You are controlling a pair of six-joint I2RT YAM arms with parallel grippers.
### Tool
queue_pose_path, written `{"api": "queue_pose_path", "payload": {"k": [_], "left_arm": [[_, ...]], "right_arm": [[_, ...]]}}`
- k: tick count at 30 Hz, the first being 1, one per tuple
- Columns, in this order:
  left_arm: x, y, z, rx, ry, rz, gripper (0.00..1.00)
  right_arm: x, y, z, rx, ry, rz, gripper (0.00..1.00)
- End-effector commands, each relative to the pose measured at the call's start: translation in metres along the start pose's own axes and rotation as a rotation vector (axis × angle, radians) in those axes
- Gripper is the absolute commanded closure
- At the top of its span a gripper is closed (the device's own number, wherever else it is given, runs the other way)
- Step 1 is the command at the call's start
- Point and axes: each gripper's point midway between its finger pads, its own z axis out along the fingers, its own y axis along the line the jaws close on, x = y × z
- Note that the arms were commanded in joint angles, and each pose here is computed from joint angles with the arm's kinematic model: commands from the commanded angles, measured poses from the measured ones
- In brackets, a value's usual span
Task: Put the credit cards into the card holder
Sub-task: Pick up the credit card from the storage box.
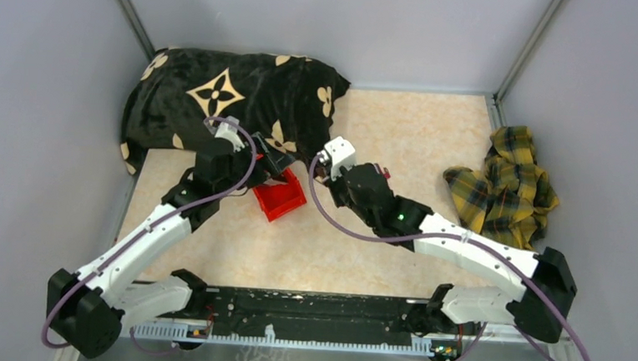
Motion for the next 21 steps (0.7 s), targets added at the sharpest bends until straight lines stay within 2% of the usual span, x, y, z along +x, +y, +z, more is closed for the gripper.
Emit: {"api": "queue_pose_path", "payload": {"k": [1, 7, 14, 19, 21], "left_arm": [[0.034, -0.026, -0.002, 0.085, 0.204, -0.154, 0.04], [0.06, -0.046, -0.005, 0.134, 0.361, -0.273, 0.02], [0.061, -0.064, -0.018, 0.19, 0.409, -0.451, 0.01], [0.061, -0.069, -0.024, 0.206, 0.421, -0.524, 0.01], [0.066, -0.071, -0.025, 0.22, 0.462, -0.542, 0.01]], "right_arm": [[-0.041, -0.003, -0.031, 0.045, -0.218, -0.057, 1.0], [-0.037, -0.001, -0.054, 0.088, -0.307, -0.157, 1.0], [-0.029, 0.014, -0.06, 0.125, -0.325, -0.271, 1.0], [-0.025, 0.024, -0.065, 0.141, -0.35, -0.331, 1.0], [-0.025, 0.027, -0.068, 0.146, -0.362, -0.36, 1.0]]}}
